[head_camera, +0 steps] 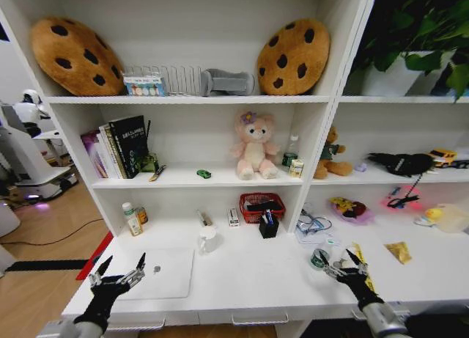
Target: Organize the objects on the table.
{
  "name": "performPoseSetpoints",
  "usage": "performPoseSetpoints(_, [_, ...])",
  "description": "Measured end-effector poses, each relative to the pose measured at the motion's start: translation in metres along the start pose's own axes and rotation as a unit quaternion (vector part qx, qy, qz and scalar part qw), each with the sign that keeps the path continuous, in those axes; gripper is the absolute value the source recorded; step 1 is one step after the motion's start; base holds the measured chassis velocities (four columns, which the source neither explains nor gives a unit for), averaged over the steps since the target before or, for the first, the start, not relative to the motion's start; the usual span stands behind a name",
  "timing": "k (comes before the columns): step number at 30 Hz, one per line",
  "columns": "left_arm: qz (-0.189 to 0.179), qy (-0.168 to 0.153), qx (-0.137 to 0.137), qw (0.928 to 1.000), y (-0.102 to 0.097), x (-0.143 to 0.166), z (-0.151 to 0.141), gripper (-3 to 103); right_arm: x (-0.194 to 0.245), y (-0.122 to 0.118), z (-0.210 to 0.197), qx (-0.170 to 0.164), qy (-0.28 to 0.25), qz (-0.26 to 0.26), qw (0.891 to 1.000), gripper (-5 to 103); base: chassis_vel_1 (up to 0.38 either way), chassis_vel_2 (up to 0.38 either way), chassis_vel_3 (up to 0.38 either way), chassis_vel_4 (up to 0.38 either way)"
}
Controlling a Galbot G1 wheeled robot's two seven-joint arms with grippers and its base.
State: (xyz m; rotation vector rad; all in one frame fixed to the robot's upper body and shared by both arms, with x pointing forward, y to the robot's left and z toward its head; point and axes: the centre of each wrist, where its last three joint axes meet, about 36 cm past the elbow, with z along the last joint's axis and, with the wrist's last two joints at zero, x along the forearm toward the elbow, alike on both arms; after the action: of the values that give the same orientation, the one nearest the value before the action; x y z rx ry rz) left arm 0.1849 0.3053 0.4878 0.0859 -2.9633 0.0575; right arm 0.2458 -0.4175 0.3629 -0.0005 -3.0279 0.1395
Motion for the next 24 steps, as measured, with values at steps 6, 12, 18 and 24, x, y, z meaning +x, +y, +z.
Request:
performPoseSetpoints(6, [0.000,0.000,0.000,1.0000,0.000,0.000,0.000,100,-0.017,0.008,0.007,-0.012,0.006,-0.011,1.000,100,0.000,0.000,0.000,0.000])
performPoseSetpoints(12, [0.000,0.000,0.000,1.0000,0.000,0.000,0.000,100,-0.032,0.017,0.007,-0.021,0.009,-0.019,1.000,100,0.000,0.000,0.000,0.000])
performPoseSetpoints(18, [0.000,0.000,0.000,1.0000,0.000,0.000,0.000,100,-0.045,0.017,0.001,-0.026,0.005,-0.021,0.999,91,0.000,0.000,0.000,0.000])
performPoseSetpoints(24, [0.000,0.000,0.000,1.0000,0.000,0.000,0.000,100,-0.047,0.017,0.005,-0.031,0.011,-0.025,0.999,67,0.000,0.000,0.000,0.000])
